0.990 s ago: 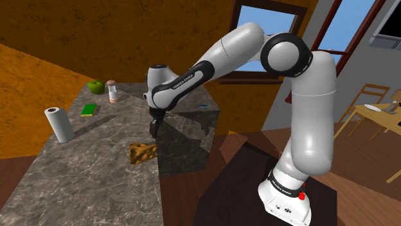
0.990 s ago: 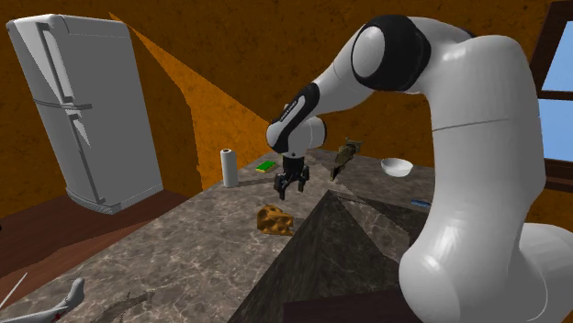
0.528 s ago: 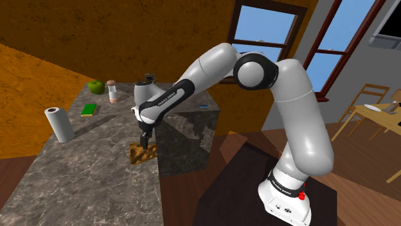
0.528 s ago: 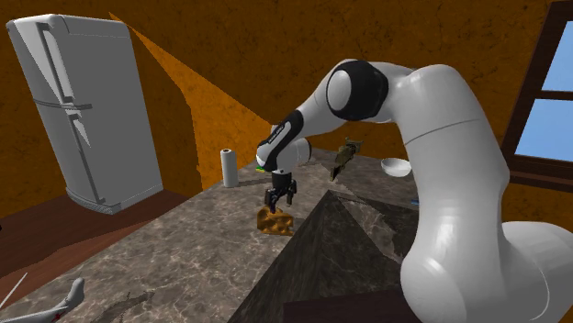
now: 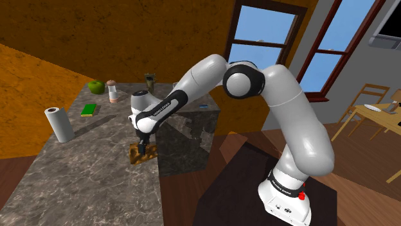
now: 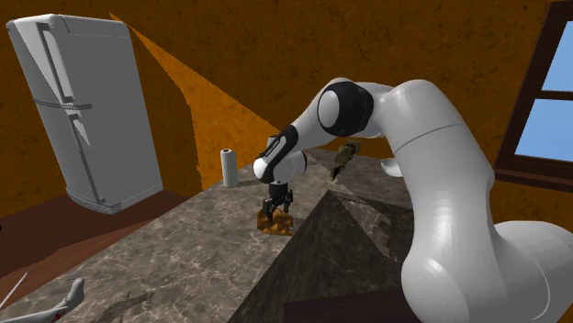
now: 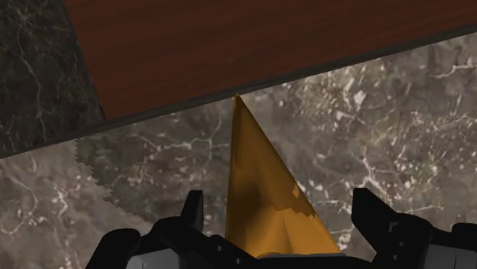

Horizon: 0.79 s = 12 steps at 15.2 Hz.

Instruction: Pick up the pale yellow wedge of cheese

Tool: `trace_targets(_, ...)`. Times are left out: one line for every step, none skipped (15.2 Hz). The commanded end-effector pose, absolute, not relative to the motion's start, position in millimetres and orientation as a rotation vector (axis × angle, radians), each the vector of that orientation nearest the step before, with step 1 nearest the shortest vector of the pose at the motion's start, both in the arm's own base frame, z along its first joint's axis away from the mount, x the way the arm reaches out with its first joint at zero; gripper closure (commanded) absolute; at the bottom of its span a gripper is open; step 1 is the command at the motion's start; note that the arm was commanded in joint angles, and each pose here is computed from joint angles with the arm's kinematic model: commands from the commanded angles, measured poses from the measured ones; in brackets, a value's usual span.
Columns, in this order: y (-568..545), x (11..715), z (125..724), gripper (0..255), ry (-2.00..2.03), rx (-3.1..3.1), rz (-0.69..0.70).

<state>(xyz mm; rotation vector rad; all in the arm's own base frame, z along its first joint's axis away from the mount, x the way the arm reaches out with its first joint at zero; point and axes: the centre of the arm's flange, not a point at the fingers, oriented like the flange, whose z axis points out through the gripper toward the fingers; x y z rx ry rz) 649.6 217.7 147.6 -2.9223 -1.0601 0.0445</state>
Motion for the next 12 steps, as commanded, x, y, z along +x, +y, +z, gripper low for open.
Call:
trace_targets(218.0,650.2,133.0,0,-1.060,-2.922,0.044)
trace_targets(217.9,650.2,133.0,0,-1.060,-2.922,0.044)
trace_targets(218.0,650.2,133.0,0,-1.060,-2.922,0.044)
trace_targets(217.6,650.0,132.9,255,-1.061,-2.922,0.044)
trace_targets(217.8,650.1,133.1,255,-1.061,-2.922,0.044)
trace_targets(217.6,650.1,133.1,255,-1.061,-2.922,0.044)
trace_targets(217.6,649.9,133.1,255,-1.061,-2.922,0.044)
trace_targets(217.6,649.9,133.1,255,-1.061,-2.922,0.044)
trace_targets(217.6,650.0,133.2,255,-1.061,-2.922,0.044)
trace_targets(217.5,650.1,133.1,255,-1.061,-2.922,0.044)
trace_targets(217.5,650.1,133.2,255,-1.061,-2.922,0.044)
trace_targets(217.5,650.1,133.2,255,-1.061,-2.922,0.044)
